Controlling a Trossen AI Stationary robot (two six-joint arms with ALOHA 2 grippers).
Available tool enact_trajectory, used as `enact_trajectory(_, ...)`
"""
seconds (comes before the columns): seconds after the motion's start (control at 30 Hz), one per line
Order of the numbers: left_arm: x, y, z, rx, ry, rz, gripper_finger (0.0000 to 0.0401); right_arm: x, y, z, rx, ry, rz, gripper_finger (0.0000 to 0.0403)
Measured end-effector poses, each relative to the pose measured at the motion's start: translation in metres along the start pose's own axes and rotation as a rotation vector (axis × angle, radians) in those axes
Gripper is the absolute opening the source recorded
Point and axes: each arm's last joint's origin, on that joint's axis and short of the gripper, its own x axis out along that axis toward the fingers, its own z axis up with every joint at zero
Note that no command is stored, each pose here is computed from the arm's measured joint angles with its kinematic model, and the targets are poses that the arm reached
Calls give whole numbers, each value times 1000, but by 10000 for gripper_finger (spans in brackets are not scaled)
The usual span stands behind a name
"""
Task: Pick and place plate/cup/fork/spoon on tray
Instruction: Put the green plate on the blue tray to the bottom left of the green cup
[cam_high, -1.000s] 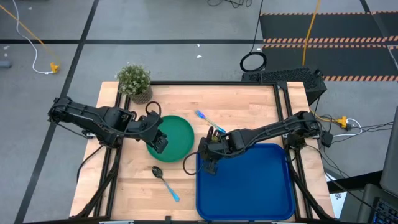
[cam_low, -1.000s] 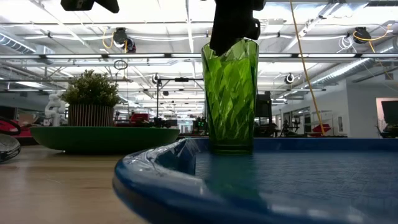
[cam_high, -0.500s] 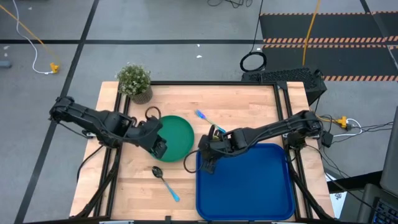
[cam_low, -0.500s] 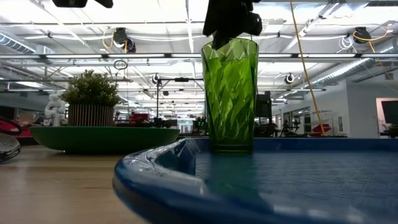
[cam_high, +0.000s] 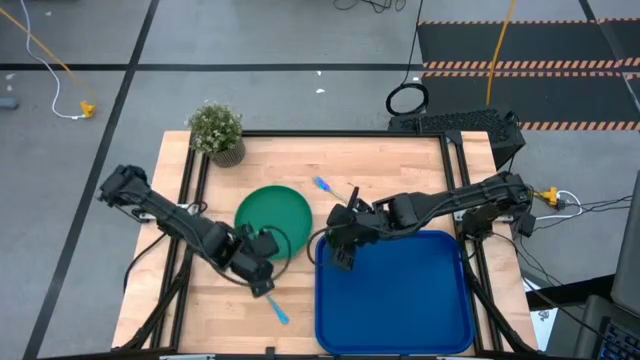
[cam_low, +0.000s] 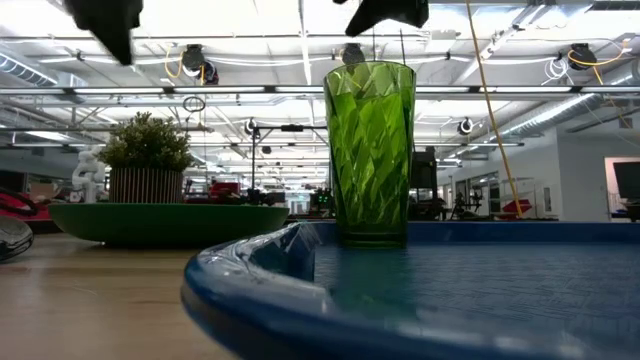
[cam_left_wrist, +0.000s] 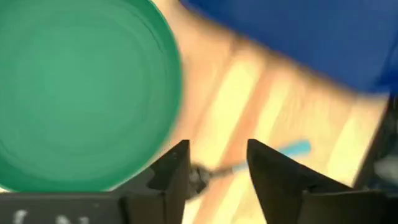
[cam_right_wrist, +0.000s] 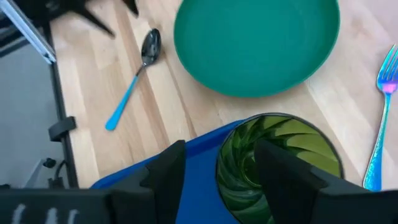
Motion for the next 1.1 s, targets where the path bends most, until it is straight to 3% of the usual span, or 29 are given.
enact_trajectory(0.23,29,-10,-2,32,124,20,210,-15,-1,1,-5,-32,16,185)
enact_trajectory(0.67,76,-6,11,15,259,95,212,-16,2,-2,-88,-23,27,185)
enact_trajectory(0.87,78,1,18,90,186,161,212,-17,3,-4,-140,23,82,185)
enact_trajectory(1.1,86,3,19,297,124,173,212,-17,4,-4,-165,43,116,185)
